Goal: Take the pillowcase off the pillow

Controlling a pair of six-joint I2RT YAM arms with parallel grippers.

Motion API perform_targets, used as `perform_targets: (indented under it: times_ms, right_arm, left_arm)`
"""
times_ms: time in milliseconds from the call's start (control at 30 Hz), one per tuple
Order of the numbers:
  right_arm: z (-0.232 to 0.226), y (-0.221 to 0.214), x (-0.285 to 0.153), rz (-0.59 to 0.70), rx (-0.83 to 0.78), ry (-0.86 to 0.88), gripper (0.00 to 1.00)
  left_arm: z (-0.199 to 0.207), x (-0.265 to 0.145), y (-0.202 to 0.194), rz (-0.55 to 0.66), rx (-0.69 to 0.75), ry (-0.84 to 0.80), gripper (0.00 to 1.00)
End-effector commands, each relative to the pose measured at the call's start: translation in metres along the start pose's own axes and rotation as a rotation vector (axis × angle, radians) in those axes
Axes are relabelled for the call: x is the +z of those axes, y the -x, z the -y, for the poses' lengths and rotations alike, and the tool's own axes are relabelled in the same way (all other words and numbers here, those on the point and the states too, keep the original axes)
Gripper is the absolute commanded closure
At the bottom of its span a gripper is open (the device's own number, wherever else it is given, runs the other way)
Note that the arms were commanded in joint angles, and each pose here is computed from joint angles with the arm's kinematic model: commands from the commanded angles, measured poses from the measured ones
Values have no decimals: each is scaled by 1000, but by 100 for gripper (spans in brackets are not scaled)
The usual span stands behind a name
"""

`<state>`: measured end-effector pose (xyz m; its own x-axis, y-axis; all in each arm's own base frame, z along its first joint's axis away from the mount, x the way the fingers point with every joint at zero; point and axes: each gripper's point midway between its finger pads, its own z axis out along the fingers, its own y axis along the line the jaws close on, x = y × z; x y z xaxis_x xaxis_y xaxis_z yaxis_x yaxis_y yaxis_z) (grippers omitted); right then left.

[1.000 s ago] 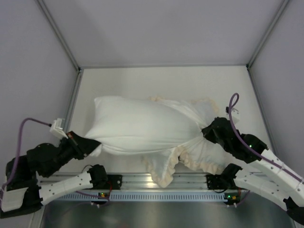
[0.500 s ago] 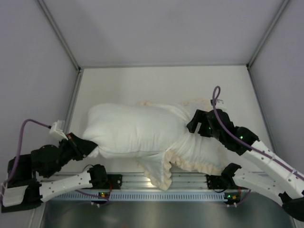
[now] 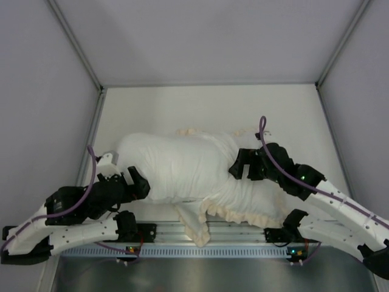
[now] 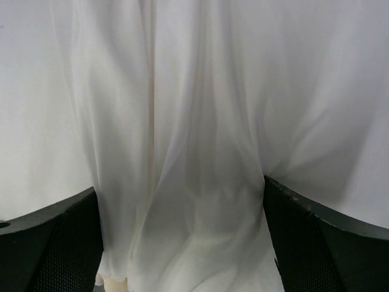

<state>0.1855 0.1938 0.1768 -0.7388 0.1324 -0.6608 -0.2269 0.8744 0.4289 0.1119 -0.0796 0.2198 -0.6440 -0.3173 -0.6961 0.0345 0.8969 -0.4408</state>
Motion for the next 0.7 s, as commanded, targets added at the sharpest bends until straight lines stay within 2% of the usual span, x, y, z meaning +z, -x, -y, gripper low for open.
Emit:
perform_targets:
  times_ms: [0, 100, 200, 400, 433, 467, 500, 533, 667]
  right_arm:
    - [-24, -25, 7, -74, 0, 128, 6]
    - [-19, -36, 20, -92, 7, 114, 7]
    - [-17, -41, 37, -89, 30, 108, 7]
    - [-23, -37, 58, -69, 35, 109, 8]
    - [-25, -36, 60, -68, 24, 114, 8]
    - [-29, -29, 60, -57, 23, 120, 8]
    - [-30, -30, 64, -66, 13, 111, 8]
    - [-30, -27, 67, -64, 0, 105, 8]
    - [-41, -12, 91, -57, -70, 89, 9]
  left_arm:
    - [67, -21, 21, -30, -139, -224, 1]
    - [81, -47, 50, 20, -199, -325, 1]
    - [70, -50, 65, 106, -198, -317, 1]
    - [64, -17, 37, 68, -134, -227, 2]
    - [61, -10, 34, 75, -118, -194, 9]
    - [61, -7, 34, 85, -111, -182, 27]
    - [60, -5, 36, 99, -110, -172, 54]
    - [59, -1, 37, 113, -107, -155, 100]
    - [52, 4, 56, 217, -105, -83, 100]
